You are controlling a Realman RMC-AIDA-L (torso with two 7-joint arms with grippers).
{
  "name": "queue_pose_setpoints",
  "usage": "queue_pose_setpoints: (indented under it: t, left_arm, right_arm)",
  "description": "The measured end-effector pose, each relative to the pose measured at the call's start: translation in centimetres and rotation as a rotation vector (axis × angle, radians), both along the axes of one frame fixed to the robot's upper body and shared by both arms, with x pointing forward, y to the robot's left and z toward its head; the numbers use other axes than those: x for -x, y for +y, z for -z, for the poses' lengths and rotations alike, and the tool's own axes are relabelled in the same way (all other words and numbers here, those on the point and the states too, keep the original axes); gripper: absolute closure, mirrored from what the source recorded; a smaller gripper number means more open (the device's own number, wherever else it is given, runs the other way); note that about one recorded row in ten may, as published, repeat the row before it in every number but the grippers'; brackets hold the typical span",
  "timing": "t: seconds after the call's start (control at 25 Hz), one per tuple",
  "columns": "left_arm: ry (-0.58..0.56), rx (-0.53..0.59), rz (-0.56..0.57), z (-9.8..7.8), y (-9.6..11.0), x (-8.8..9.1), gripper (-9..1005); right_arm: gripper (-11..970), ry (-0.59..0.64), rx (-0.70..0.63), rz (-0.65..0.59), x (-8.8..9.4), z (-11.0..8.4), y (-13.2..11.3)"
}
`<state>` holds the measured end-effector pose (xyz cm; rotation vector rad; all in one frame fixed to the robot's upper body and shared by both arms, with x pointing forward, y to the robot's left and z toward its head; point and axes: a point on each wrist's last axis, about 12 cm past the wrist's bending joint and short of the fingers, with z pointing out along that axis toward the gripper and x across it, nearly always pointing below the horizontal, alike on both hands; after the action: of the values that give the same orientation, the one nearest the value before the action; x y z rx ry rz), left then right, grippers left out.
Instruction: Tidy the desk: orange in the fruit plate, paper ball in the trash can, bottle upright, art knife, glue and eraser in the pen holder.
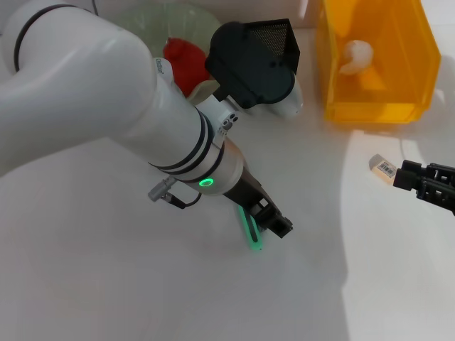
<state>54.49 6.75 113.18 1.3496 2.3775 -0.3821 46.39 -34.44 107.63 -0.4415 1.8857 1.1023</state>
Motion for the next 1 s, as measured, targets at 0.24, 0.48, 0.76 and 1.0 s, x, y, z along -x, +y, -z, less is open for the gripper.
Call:
queue_pose_setpoints:
  t: [0.24,0.48,0.76,1.0]
  left_arm:
    - [0.029,0.028,0.038,0.1,-0.2,0.4,156]
    - [0.024,0.021,0.039,0.4,-0.2,0.2,156]
    - [0.033,0.010,0.029,0.8,0.0,0.0,156]
    - [0.023,0.017,0.028,0.7,-0.1,-0.1,156]
  right_arm:
    - [593,0.002,-0.001,-0.001,0.0,0.0,0.0]
    - [593,0.002,-0.001,-0.001,0.0,0.0,0.0]
    - [593,0.002,-0.004,-0.005,-0.1,0.0,0.2]
    - [593,0.004,-0.013,-0.010,-0.2,0.2,0.4]
